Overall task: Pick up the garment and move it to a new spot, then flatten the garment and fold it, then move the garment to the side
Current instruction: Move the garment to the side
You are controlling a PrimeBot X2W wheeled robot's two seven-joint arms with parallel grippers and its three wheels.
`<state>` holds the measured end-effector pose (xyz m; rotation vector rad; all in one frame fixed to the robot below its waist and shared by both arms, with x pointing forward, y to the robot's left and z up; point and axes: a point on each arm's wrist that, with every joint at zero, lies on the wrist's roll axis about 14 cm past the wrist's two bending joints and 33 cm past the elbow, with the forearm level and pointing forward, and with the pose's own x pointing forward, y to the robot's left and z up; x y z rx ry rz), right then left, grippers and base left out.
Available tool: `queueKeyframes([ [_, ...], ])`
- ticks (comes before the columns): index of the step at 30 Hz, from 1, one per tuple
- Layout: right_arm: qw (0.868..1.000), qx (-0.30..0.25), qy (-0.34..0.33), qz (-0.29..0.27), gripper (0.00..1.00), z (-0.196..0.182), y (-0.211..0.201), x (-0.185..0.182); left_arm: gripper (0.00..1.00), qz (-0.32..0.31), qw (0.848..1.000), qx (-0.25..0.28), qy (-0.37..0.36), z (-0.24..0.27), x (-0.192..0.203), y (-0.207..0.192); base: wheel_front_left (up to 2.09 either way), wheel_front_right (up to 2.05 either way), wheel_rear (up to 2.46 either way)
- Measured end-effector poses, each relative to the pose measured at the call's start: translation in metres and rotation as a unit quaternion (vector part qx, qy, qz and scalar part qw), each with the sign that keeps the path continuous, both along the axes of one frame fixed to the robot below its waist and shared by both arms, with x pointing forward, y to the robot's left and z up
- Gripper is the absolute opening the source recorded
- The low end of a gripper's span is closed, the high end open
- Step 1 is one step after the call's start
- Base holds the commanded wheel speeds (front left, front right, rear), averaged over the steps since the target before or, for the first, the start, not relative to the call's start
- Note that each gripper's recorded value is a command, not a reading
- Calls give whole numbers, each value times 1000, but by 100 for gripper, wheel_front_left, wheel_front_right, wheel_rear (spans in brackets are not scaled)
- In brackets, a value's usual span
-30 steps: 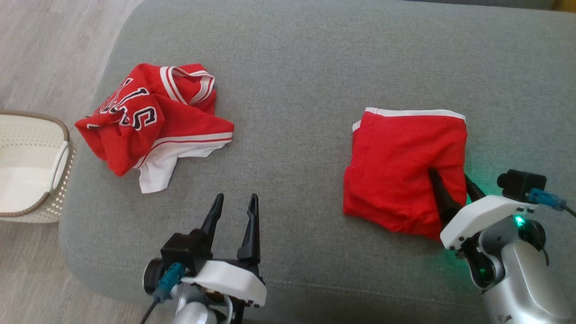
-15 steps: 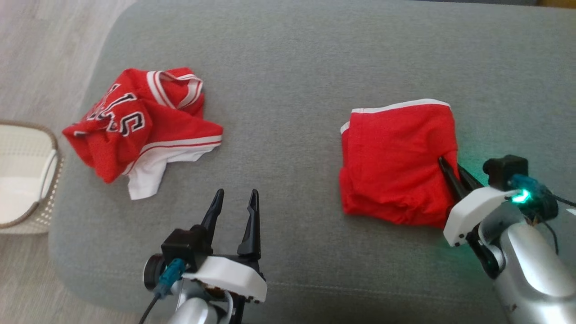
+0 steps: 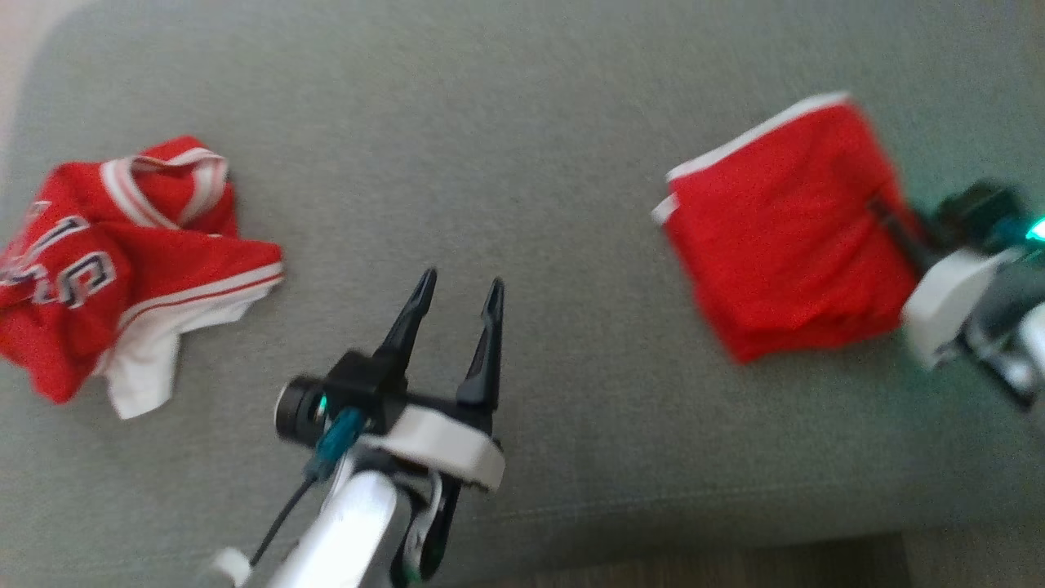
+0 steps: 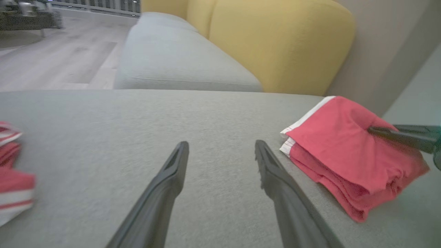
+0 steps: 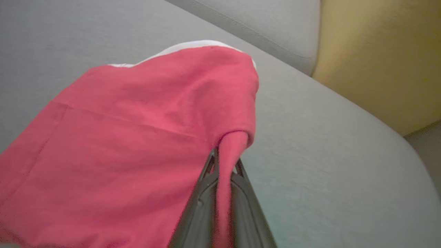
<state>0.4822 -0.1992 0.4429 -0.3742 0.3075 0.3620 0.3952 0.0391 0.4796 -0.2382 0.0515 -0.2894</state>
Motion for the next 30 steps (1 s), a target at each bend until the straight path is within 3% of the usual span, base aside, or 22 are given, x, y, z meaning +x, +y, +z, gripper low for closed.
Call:
queueKeyframes([
  [10, 992, -77, -2, -100, 0, 13, -126, 40, 100, -123, 991, 16, -43, -6, 57, -66, 0, 0, 0],
  [18, 975, -93, 5, -200, 0, 0, -203, 52, 100, -162, 985, 4, -54, -24, 94, -96, 0, 0, 0],
  [27, 968, -101, 3, -231, 1, -14, -225, 55, 100, -163, 986, -8, -34, -46, 101, -100, 0, 0, 0],
  [29, 969, -101, -4, -227, 74, -12, -223, 59, 100, -157, 987, -8, -32, -45, 102, -97, 0, 0, 0],
  [30, 969, -100, -5, -225, 99, -12, -222, 59, 100, -155, 987, -9, -32, -44, 103, -97, 0, 0, 0],
])
